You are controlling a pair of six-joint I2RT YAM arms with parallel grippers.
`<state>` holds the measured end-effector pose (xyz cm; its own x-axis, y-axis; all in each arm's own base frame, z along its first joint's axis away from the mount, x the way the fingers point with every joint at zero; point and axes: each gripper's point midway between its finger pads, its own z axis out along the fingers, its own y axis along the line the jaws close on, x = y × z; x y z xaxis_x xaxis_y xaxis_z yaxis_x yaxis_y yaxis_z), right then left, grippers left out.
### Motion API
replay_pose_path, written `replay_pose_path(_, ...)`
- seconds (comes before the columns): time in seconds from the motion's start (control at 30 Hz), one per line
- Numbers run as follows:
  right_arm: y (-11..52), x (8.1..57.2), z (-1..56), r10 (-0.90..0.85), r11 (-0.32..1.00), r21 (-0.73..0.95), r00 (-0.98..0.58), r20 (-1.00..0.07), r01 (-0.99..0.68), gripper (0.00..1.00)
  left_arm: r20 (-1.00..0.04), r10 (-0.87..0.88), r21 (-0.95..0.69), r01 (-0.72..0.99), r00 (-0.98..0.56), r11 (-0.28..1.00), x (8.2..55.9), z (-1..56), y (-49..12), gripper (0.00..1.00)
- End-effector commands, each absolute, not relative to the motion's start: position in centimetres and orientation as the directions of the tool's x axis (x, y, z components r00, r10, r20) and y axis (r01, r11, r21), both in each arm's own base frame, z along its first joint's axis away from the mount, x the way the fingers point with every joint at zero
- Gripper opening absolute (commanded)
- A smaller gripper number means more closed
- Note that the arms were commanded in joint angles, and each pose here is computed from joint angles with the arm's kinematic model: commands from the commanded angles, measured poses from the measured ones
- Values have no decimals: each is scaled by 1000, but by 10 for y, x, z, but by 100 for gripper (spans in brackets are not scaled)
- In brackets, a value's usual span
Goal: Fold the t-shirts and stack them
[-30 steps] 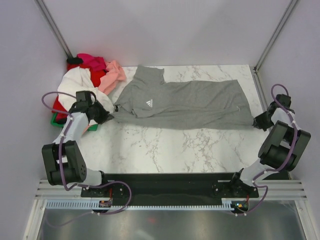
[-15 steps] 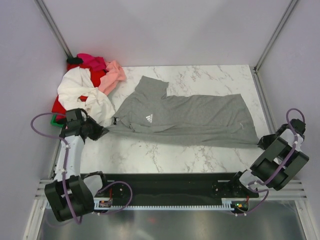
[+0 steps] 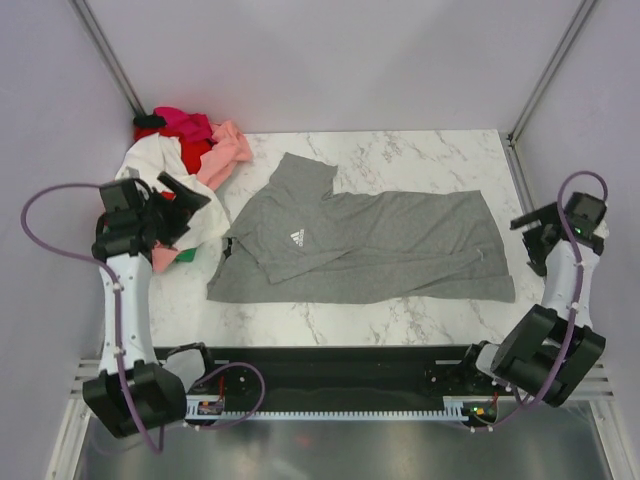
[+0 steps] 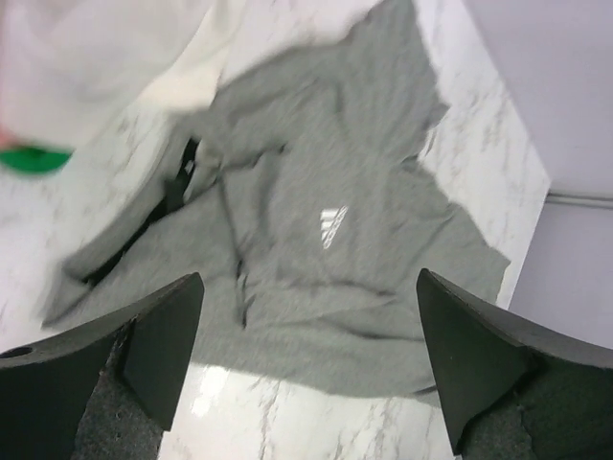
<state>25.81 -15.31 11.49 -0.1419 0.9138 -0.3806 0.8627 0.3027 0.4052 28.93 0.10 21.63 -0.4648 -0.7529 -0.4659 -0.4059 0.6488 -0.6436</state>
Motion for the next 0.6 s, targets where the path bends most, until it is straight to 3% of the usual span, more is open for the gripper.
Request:
replay_pose_path(0.0, -143, 316, 178, 796, 490, 412, -201, -571, 768, 98, -569, -666, -643, -244, -482, 726, 355, 262, 4, 100)
replay_pose_path(0.03, -128, 342, 203, 749, 572, 416, -243, -616, 707, 98, -588, -624, -627, -197, -515, 753, 368, 267, -8, 100)
replay_pose_path(0.1, -124, 363, 189, 719, 622, 330, -352, -600, 710, 98, -668, -532, -573, -96, -520, 814, 403, 293, -18, 98)
replay_pose_path(0.17, -122, 392, 187, 683, 669, 279, -422, -596, 689, 97, -656, -466, -538, -66, -594, 841, 443, 268, -35, 97)
replay_pose_path(0.2, -118, 402, 187, 656, 703, 264, -458, -600, 661, 97, -706, -422, -516, 5, -569, 857, 463, 291, -44, 97)
replay_pose_path(0.23, -114, 415, 194, 640, 729, 285, -471, -608, 622, 98, -665, -408, -517, -9, -625, 856, 487, 257, -49, 96)
replay_pose_path(0.33, -106, 443, 181, 597, 778, 279, -524, -607, 563, 98, -700, -353, -510, 88, -621, 856, 535, 261, -65, 91)
replay_pose_path(0.37, -103, 449, 180, 584, 789, 275, -534, -611, 549, 98, -655, -354, -519, 58, -667, 853, 557, 220, -67, 90)
replay_pose_path(0.43, -94, 462, 177, 548, 818, 259, -561, -620, 513, 98, -678, -352, -536, 108, -645, 837, 586, 227, -79, 88)
replay_pose_path(0.47, -92, 466, 175, 543, 822, 252, -568, -619, 511, 98, -626, -360, -552, 67, -691, 831, 602, 181, -82, 84)
replay_pose_path(0.57, -83, 473, 170, 537, 831, 258, -588, -605, 493, 97, -667, -365, -573, 133, -650, 809, 637, 189, -109, 84)
